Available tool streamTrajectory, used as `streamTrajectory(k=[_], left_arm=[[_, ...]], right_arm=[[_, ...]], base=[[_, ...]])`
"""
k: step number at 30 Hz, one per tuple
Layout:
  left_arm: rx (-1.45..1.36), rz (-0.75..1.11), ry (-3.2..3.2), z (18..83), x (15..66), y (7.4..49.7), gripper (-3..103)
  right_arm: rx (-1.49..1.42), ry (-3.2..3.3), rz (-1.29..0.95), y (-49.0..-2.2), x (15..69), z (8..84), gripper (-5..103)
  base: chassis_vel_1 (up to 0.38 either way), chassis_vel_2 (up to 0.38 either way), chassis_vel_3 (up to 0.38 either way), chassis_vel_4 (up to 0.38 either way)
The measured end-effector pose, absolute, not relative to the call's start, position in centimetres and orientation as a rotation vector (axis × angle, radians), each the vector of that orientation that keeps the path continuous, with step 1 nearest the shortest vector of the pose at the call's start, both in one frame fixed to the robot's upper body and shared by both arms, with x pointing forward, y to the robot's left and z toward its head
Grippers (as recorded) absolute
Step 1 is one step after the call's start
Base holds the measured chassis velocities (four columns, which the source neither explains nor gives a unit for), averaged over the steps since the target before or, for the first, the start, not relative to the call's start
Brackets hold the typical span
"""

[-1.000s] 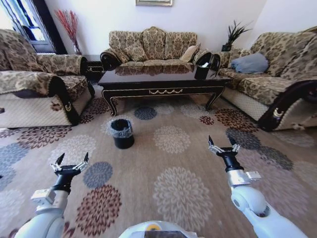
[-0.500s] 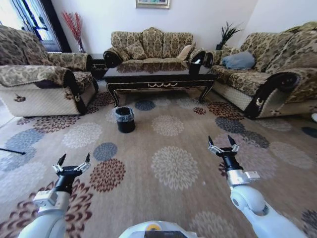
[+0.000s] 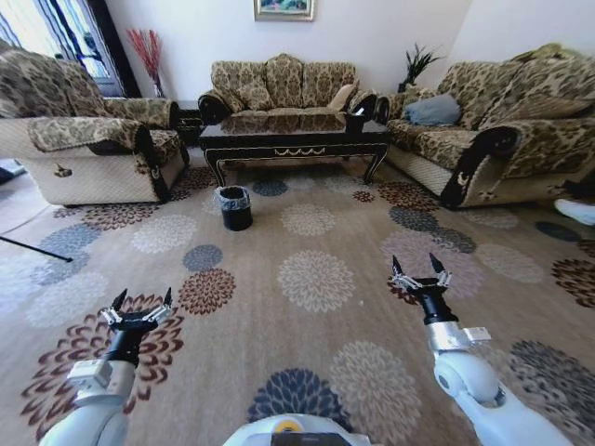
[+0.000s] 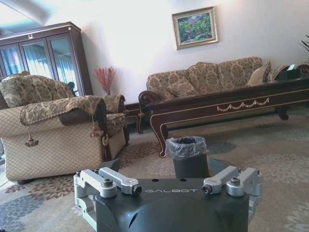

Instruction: Move to the front of the table and pick up the trash from the floor, then place it into the trash bin.

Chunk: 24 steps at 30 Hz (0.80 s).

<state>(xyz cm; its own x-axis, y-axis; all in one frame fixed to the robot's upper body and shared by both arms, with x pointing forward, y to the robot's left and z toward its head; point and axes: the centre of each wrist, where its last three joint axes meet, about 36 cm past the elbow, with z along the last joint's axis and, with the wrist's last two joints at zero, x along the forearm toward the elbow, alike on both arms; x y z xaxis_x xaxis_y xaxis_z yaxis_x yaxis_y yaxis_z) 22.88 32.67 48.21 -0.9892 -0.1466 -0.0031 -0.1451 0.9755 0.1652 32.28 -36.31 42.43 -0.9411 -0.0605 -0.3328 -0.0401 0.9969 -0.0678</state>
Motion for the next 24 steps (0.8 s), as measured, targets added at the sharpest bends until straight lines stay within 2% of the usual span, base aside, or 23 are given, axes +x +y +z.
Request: streamTrajectory(k=[13, 24], left_arm=[[0.321, -0.21, -3.076, 48.4, 22.9, 32.2, 100], [0.287, -0.199, -3.095, 48.5, 23.3, 32.4, 100]], right_arm=[[-0.054, 2.803, -0.092, -36.3, 32.2, 42.3, 100], [0.036, 2.826, -0.127, -36.9, 32.3, 43.9, 100]], base=[[-0.014, 0.035, 0.026, -0.026], [0.0, 0.0, 0.0, 0.0]])
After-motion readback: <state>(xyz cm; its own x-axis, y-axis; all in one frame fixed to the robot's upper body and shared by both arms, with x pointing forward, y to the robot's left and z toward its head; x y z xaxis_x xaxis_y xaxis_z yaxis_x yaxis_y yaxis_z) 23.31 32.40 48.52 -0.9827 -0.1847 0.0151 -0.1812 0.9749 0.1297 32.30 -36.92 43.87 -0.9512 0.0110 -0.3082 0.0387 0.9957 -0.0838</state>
